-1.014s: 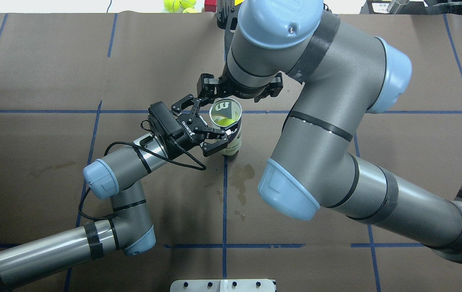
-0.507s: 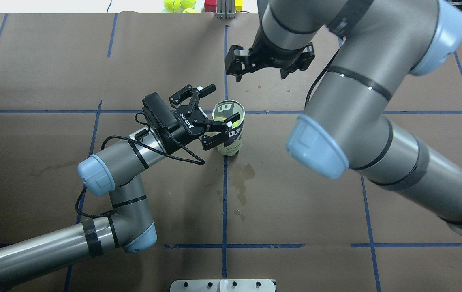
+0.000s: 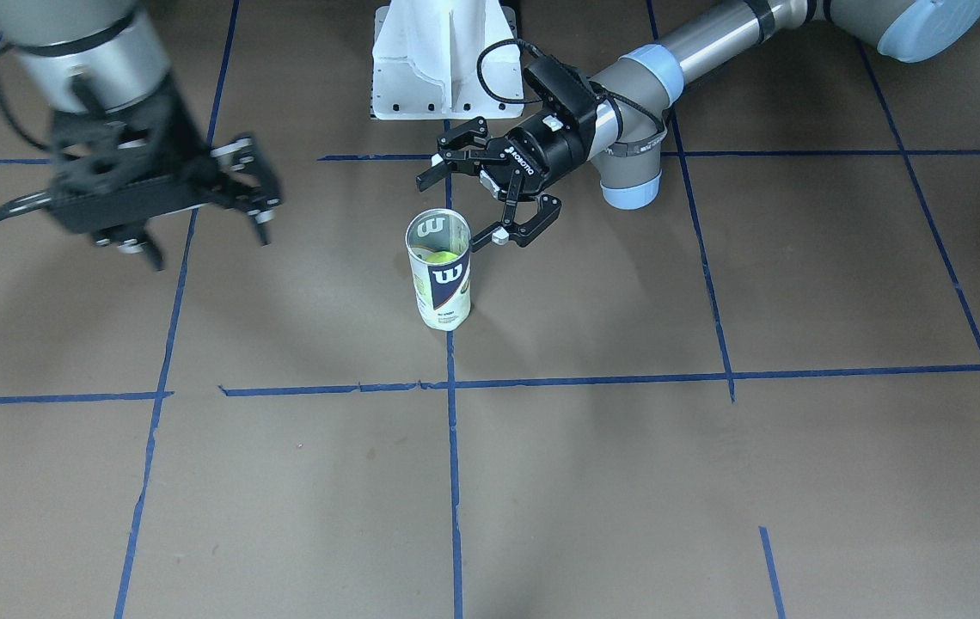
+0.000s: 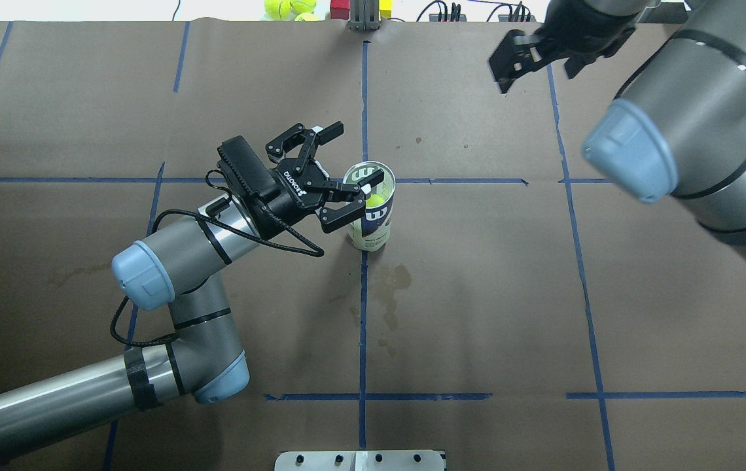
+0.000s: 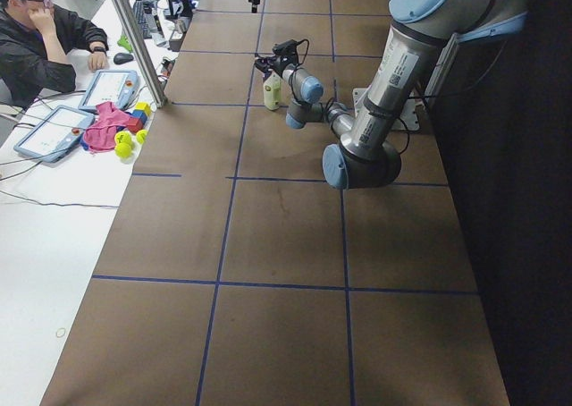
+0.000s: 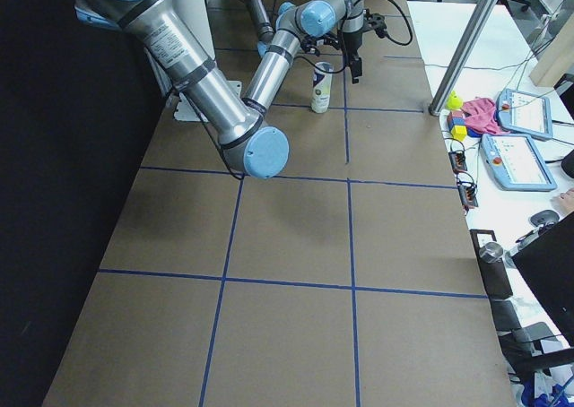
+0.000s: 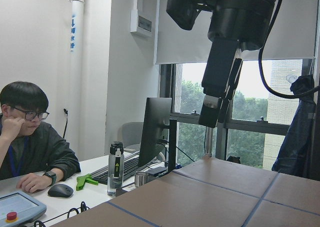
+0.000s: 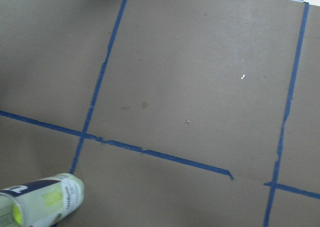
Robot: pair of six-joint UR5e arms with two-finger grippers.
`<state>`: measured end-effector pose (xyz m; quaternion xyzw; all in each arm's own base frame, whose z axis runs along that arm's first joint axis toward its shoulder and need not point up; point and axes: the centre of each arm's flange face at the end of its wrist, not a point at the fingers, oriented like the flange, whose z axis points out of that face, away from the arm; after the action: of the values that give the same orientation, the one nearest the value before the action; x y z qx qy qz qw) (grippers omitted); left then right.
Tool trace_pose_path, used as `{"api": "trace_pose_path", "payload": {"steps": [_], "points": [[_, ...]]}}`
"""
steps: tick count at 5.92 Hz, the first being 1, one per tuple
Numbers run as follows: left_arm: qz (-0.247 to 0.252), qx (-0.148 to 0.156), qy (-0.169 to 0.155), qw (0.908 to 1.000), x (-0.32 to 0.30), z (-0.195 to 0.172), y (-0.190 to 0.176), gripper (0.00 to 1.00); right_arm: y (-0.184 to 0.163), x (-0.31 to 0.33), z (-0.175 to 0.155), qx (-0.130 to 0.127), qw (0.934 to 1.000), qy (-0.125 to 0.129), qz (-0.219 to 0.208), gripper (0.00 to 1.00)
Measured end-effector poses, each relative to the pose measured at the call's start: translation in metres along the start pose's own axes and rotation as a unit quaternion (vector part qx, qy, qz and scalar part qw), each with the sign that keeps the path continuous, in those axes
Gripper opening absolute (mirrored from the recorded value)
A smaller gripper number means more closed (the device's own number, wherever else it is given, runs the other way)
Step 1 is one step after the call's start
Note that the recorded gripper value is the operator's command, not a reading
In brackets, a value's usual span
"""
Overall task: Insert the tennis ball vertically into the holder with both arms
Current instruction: 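Open the left gripper to release the can while the right arm withdraws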
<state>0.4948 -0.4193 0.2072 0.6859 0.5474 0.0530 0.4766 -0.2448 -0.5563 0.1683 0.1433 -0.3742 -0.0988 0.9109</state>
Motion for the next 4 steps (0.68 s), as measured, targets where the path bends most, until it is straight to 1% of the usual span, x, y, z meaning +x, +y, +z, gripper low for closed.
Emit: {"api": "trace_pose_path", "payload": {"steps": [1,2,3,4], "points": [[0.009,-0.022,-0.006,0.9997,-0.002,0.004,-0.006,1.0,0.004,0.063,0.001,-0.008,0.9992,0.014,-0.036,1.0],[0.022,-0.051,-0.008,0.9984,-0.006,0.011,-0.019,1.0,0.013,0.117,-0.001,-0.017,0.9975,0.023,-0.064,1.0],[0.036,-0.088,-0.014,0.9953,-0.014,0.017,-0.036,1.0,0.027,0.168,-0.004,-0.027,0.9955,0.022,-0.088,1.0],[0.052,-0.135,-0.027,0.9891,-0.025,0.022,-0.055,1.0,0.042,0.213,-0.008,-0.034,0.9934,0.02,-0.107,1.0]]}}
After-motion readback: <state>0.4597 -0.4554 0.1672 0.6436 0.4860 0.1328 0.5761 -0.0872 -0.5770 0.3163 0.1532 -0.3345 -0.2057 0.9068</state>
